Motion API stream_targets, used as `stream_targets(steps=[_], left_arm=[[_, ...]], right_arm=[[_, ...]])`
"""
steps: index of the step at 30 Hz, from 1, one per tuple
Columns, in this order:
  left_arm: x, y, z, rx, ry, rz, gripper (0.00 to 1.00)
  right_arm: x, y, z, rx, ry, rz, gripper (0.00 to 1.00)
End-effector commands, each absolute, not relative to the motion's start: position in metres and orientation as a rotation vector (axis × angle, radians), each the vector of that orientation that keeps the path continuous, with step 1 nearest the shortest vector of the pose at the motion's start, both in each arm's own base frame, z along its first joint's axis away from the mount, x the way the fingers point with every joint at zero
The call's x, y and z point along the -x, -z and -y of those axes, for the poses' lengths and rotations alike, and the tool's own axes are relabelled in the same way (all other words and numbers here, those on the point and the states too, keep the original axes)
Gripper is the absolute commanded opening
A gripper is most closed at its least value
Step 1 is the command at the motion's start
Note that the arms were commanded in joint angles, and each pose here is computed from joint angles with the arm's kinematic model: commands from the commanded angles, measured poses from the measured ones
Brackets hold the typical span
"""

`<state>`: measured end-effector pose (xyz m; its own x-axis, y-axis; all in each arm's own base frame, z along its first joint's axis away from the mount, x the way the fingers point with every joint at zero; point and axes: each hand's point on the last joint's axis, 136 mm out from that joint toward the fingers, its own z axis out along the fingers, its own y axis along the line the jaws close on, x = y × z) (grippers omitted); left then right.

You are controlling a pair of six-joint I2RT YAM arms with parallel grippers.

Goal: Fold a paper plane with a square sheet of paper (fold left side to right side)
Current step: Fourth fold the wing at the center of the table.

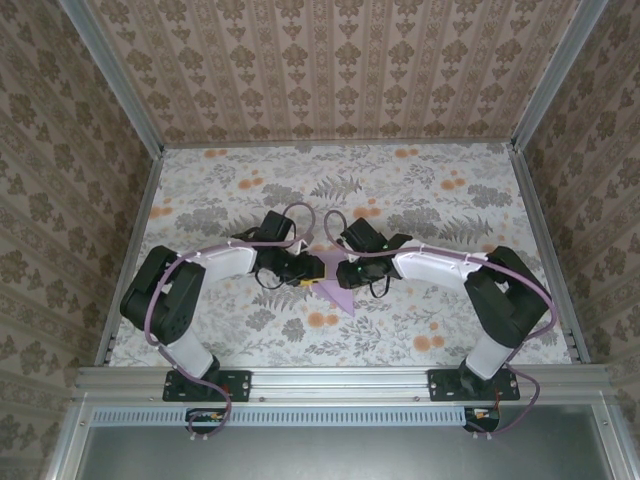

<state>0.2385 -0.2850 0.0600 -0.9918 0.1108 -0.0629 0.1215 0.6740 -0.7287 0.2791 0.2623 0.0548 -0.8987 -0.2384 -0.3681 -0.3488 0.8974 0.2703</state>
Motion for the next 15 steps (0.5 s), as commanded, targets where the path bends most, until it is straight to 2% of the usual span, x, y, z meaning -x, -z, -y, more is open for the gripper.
stream_targets(steps=[1,6,15], left_arm=[[-0.241,-0.07,0.291,-0.224,1.271,-2.842,0.3],[-0.244,-0.076,0.292,-0.203,1.273,-2.826,0.26],[-0.248,-0.08,0.295,-0.168,1.281,-2.827,0.23]], right_arm=[[-0.28,-0.077,-0.24,0.405,-0.365,-2.686,0.35],[-0.265,-0.092,-0.234,0.4,-0.336,-2.62,0.46],[-0.229,-0.07,-0.266,0.472,-0.249,-2.579,0.5]])
